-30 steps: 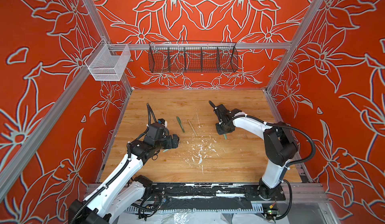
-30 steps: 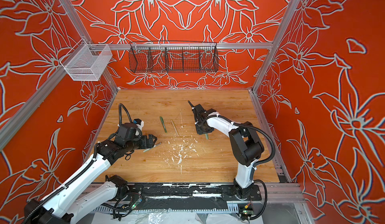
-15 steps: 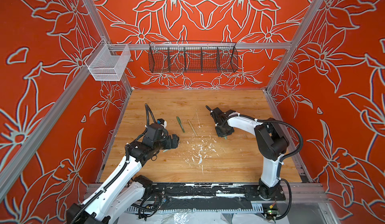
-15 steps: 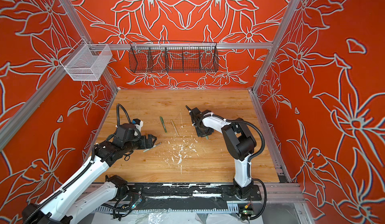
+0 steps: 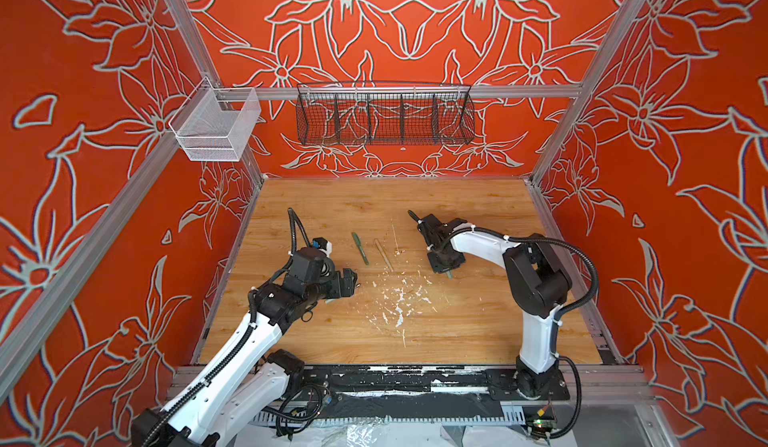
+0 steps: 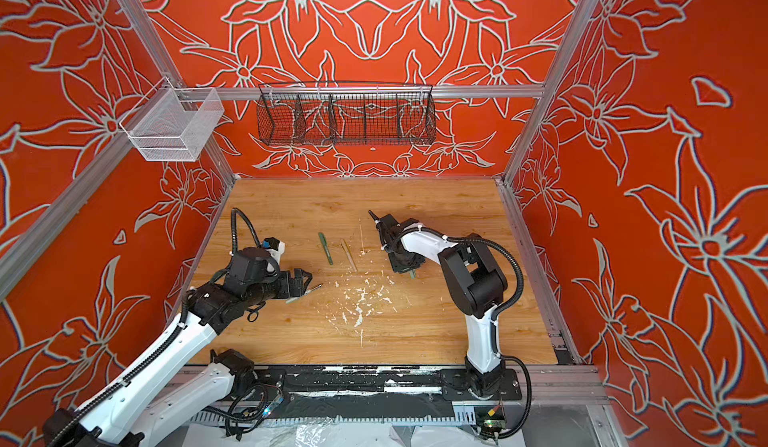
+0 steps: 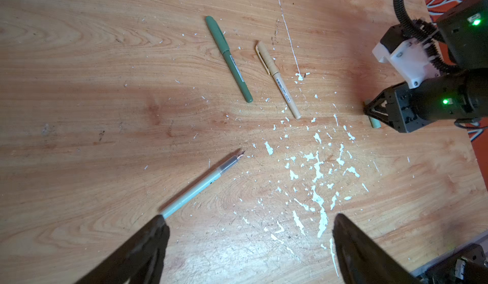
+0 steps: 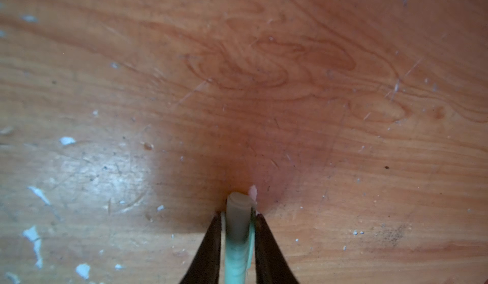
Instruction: Insert the pens into the pen caps
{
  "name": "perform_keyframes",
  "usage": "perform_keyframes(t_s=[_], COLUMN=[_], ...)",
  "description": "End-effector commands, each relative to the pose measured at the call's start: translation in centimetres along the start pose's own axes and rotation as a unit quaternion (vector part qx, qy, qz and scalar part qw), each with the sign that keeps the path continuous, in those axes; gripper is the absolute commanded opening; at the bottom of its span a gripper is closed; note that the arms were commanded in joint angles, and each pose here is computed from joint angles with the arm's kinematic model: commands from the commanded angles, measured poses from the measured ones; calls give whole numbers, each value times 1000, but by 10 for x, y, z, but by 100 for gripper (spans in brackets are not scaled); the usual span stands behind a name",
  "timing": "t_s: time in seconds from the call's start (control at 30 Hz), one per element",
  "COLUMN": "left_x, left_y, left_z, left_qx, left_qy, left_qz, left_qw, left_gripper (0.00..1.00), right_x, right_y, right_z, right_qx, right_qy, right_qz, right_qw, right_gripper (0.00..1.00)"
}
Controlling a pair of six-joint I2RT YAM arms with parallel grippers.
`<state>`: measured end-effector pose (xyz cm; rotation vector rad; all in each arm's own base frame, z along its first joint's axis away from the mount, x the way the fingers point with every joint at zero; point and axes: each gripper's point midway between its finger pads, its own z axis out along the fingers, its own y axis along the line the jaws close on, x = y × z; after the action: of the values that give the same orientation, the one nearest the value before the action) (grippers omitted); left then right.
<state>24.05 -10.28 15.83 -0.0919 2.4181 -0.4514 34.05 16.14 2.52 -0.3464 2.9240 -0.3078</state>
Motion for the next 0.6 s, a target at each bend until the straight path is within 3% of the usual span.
perform_keyframes(t_s=[0.0, 0.13, 0.3, 0.47, 0.57], left_x=[3, 5, 6, 6, 6], left_y=[2, 3, 2, 1, 1], left_z=[-1, -1, -1, -2, -3], left_qx=[-1, 1, 3, 7, 6], left_qy=[0, 1, 2, -1, -1], left_qz=[-7, -8, -9, -10, -9], left_qw=[1000, 1000, 1000, 1000, 1000], left_gripper=[97, 97, 97, 97, 97], right_x=[9, 8, 0, 3, 9], right_y=[2, 3, 17, 31, 30], right_z=[8, 5, -15, -15, -8], right_qx=[10, -1, -83, -164, -158], right_qy=[27, 17, -15, -10, 4], right_qz=[-17, -16, 9, 24, 18], right_qw=[999, 1000, 996, 986, 987], right_gripper=[23, 13, 10, 12, 23])
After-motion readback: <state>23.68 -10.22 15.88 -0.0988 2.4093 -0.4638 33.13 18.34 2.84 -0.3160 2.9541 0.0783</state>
